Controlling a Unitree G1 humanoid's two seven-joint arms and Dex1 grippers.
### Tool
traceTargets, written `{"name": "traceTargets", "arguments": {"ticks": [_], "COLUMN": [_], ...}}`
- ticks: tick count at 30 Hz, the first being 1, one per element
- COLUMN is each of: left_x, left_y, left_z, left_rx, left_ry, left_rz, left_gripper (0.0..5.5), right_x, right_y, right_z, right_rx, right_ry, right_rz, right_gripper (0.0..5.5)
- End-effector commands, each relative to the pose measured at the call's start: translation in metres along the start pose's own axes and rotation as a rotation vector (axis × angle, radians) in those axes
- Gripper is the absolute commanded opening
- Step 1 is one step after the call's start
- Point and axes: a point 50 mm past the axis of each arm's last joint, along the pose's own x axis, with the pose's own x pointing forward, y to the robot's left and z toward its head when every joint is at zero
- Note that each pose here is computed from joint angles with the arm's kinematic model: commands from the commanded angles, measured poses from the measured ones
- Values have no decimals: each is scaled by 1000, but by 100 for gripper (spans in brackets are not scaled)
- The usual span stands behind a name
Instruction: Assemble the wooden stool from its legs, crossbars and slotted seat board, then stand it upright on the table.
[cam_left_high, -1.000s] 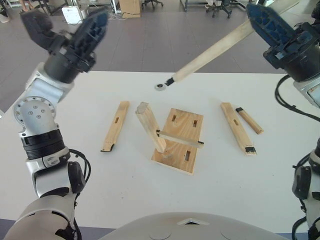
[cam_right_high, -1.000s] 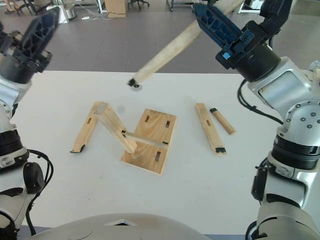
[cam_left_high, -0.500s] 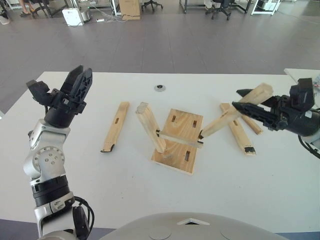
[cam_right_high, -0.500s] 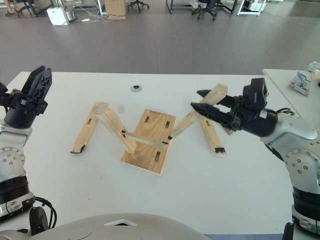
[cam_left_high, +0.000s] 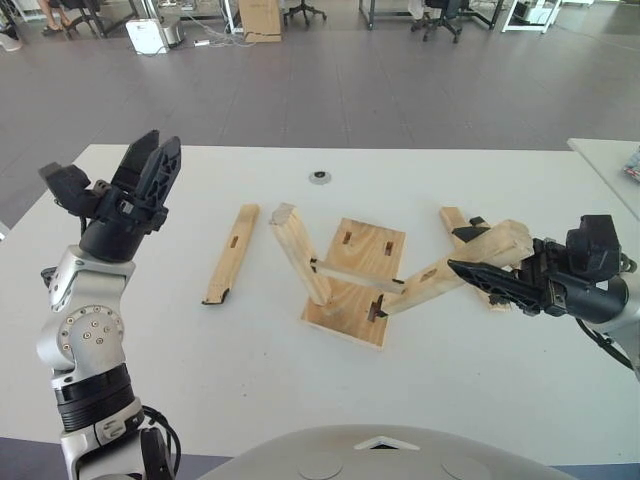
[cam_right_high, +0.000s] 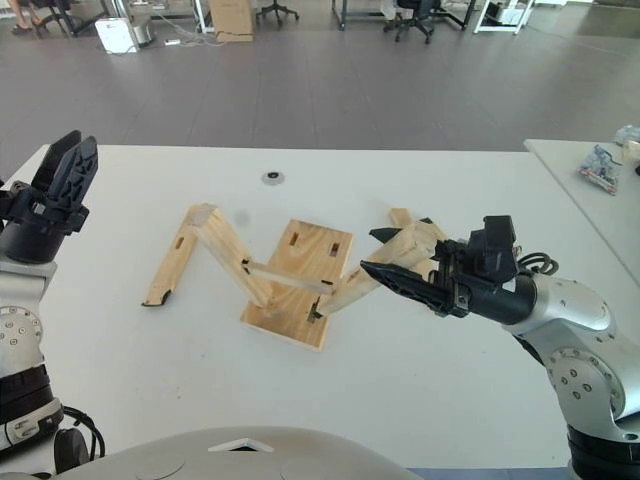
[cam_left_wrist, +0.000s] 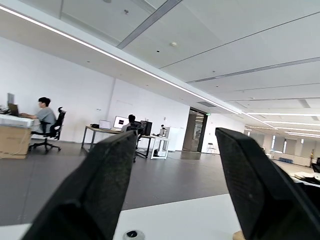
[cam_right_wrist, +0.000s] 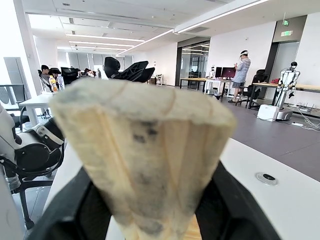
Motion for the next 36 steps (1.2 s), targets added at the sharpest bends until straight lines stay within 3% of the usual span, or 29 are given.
{"name": "traceTargets", "arguments": {"ticks": [1, 8, 23, 33, 36], "left_x": [15, 21, 8, -5, -23], "left_y": [-9, -7, 6, 10, 14], "left_z": [5, 8, 2, -8, -34], "left_rx": [-10, -22, -37, -66, -69], "left_ry": [5, 21, 18, 22, 144], "left_rz": [-42, -60, -57, -43, -4], "left_gripper": [287, 287, 287, 287, 287], "right_x": [0, -6, -17, 5, 12], "right_y": [9, 10, -7, -13, -20], "right_z": [-8, -27, -35, -33, -28], "right_rx": [31, 42, -11, -62, -45], "right_ry": [14, 48, 95, 146, 131], "right_rz": [11, -29, -38, 91, 106], "right_gripper": [207, 207, 207, 207, 207]}}
